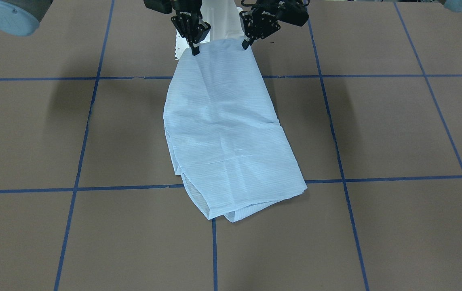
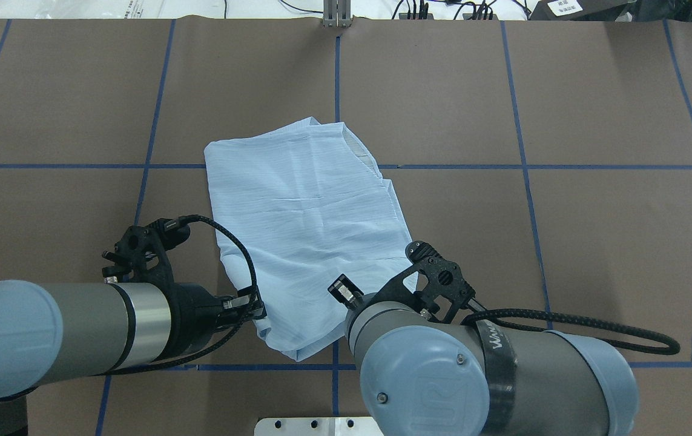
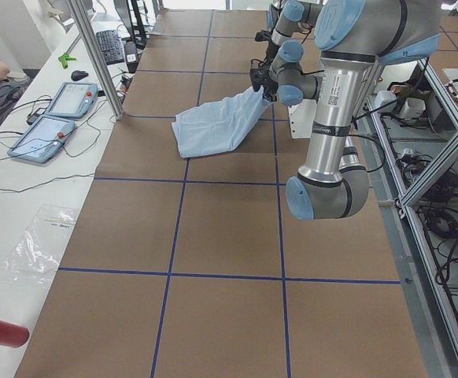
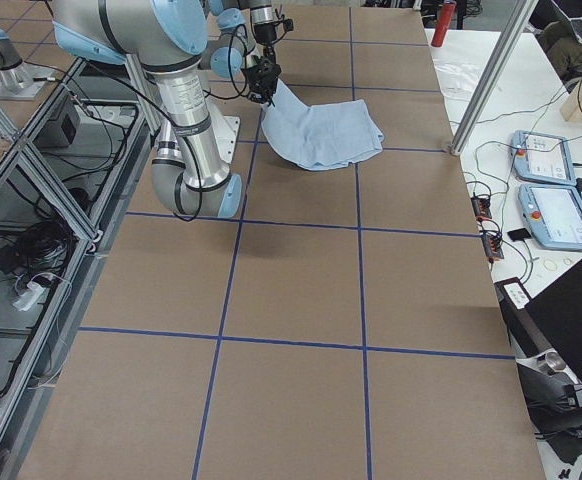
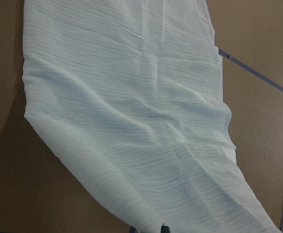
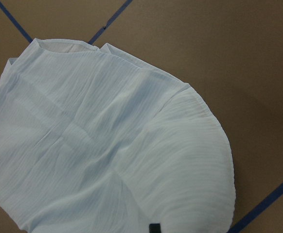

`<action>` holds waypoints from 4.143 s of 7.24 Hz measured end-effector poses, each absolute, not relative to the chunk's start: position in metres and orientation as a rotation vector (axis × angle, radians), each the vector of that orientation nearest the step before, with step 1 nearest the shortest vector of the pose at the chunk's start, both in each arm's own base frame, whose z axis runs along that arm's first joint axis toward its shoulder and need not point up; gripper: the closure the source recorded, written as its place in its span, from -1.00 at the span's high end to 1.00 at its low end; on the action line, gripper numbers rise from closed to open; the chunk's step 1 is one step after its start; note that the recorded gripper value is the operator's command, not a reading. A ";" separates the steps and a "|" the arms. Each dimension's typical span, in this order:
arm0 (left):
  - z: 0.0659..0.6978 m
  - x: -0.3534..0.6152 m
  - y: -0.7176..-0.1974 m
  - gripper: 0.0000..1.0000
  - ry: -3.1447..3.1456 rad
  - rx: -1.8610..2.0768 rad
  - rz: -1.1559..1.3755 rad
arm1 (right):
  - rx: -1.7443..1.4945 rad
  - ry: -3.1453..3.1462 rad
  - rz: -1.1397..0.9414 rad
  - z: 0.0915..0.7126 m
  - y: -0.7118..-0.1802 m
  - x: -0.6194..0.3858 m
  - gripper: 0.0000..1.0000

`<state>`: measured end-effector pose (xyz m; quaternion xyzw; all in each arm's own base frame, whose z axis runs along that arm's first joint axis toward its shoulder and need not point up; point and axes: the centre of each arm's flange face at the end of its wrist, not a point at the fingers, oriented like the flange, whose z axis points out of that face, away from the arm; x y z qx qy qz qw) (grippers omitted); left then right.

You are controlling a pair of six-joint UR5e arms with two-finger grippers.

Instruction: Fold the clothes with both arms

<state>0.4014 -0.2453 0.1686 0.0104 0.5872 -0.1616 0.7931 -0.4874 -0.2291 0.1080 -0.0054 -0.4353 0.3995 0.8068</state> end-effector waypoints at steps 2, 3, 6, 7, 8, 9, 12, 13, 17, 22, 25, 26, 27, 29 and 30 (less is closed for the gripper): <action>0.172 0.403 -0.250 -1.00 1.241 0.031 -0.350 | 0.088 -0.924 0.835 0.104 -0.255 -0.509 -1.00; 0.179 0.407 -0.260 -1.00 1.219 0.047 -0.362 | 0.137 -0.931 0.834 0.105 -0.281 -0.520 -1.00; 0.206 0.417 -0.319 -1.00 1.126 0.137 -0.413 | 0.249 -0.920 0.838 0.099 -0.368 -0.562 -1.00; 0.214 0.423 -0.348 -1.00 1.090 0.173 -0.432 | 0.274 -0.902 0.839 0.093 -0.394 -0.581 -1.00; 0.221 0.425 -0.376 -1.00 1.055 0.211 -0.442 | 0.298 -0.897 0.831 0.094 -0.418 -0.599 -1.00; 0.230 0.423 -0.405 -1.00 1.016 0.250 -0.448 | 0.325 -0.896 0.819 0.099 -0.443 -0.615 -1.00; 0.248 0.427 -0.478 -1.00 0.930 0.316 -0.470 | 0.363 -0.880 0.812 0.107 -0.492 -0.645 -1.00; 0.256 0.433 -0.501 -1.00 0.913 0.329 -0.481 | 0.368 -0.874 0.809 0.107 -0.500 -0.652 -1.00; 0.315 0.450 -0.560 -1.00 0.846 0.368 -0.456 | 0.401 -0.847 0.755 0.131 -0.529 -0.680 -1.00; 0.331 0.434 -0.564 1.00 0.860 0.480 -0.265 | 0.385 -0.926 0.703 0.088 -0.565 -0.672 1.00; 0.339 0.361 -0.530 1.00 0.911 0.494 -0.076 | 0.323 -0.868 0.604 0.065 -0.607 -0.625 1.00; 0.348 0.332 -0.523 1.00 0.906 0.500 -0.028 | 0.295 -0.824 0.547 0.066 -0.623 -0.599 1.00; 0.364 0.300 -0.517 1.00 0.886 0.514 0.031 | 0.267 -0.783 0.473 0.075 -0.636 -0.566 1.00; 0.409 0.213 -0.497 1.00 0.824 0.540 0.173 | 0.247 -0.740 0.275 0.147 -0.659 -0.456 1.00; 0.437 0.161 -0.485 1.00 0.791 0.546 0.242 | 0.255 -0.726 0.156 0.211 -0.670 -0.372 1.00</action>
